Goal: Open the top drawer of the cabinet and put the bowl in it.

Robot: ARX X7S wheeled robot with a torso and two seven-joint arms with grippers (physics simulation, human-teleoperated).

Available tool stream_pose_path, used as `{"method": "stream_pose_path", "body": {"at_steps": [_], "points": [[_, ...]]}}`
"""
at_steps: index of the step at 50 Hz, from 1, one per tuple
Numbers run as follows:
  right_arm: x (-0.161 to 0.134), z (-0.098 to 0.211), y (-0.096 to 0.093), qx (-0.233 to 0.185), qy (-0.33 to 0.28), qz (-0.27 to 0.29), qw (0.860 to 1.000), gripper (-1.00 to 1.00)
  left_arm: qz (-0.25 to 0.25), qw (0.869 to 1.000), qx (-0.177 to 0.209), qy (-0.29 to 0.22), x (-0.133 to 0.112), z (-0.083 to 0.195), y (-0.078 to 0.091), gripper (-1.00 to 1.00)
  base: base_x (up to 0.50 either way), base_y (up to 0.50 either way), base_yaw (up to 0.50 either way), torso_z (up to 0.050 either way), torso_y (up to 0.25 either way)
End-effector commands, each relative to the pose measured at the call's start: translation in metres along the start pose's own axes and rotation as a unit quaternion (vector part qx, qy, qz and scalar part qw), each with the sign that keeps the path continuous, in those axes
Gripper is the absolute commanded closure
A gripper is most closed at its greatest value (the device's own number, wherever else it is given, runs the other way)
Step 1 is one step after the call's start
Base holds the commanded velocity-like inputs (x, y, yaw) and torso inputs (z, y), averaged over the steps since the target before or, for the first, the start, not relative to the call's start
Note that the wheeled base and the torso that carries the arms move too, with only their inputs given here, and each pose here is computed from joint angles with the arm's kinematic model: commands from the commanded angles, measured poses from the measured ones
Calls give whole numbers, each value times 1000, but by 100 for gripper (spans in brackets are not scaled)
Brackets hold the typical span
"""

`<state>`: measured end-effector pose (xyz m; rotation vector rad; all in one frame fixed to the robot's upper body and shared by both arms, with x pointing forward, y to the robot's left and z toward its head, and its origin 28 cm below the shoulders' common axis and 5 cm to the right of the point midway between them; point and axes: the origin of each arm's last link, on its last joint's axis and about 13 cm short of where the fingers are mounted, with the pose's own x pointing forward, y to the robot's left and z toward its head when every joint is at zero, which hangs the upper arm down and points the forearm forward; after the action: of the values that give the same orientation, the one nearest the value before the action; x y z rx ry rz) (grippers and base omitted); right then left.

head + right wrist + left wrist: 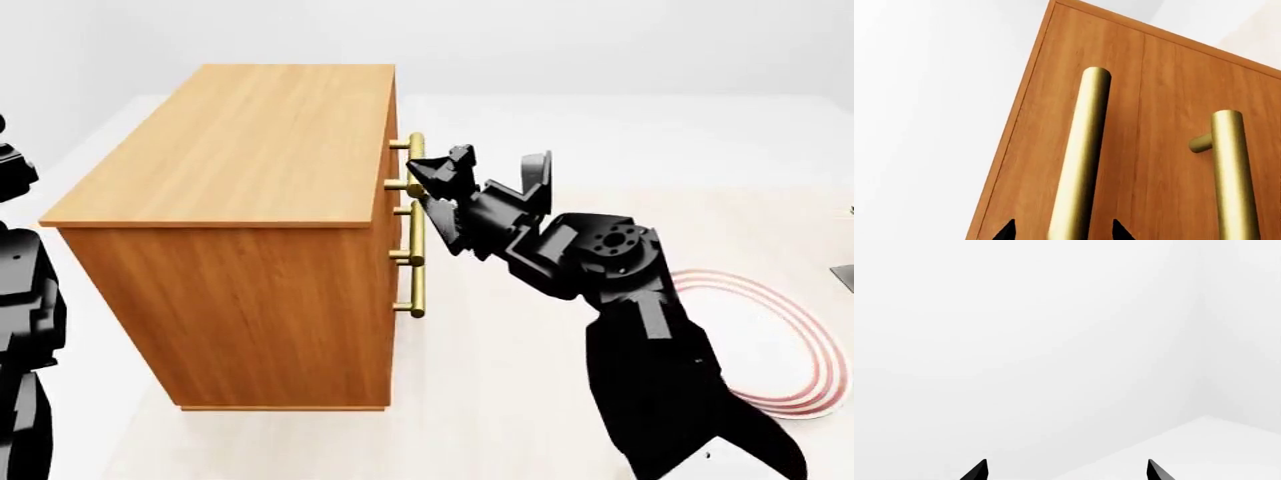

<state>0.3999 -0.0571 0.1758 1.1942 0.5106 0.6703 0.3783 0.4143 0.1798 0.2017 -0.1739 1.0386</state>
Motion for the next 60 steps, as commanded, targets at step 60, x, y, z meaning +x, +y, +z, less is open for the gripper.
{"method": "stream_pose_path", "body": {"at_steps": [60], "points": [[-26, 37, 4, -11, -59, 1, 998, 100, 1, 1000, -2, -1, 0, 0, 0, -100, 3, 0, 0, 0, 0]]}}
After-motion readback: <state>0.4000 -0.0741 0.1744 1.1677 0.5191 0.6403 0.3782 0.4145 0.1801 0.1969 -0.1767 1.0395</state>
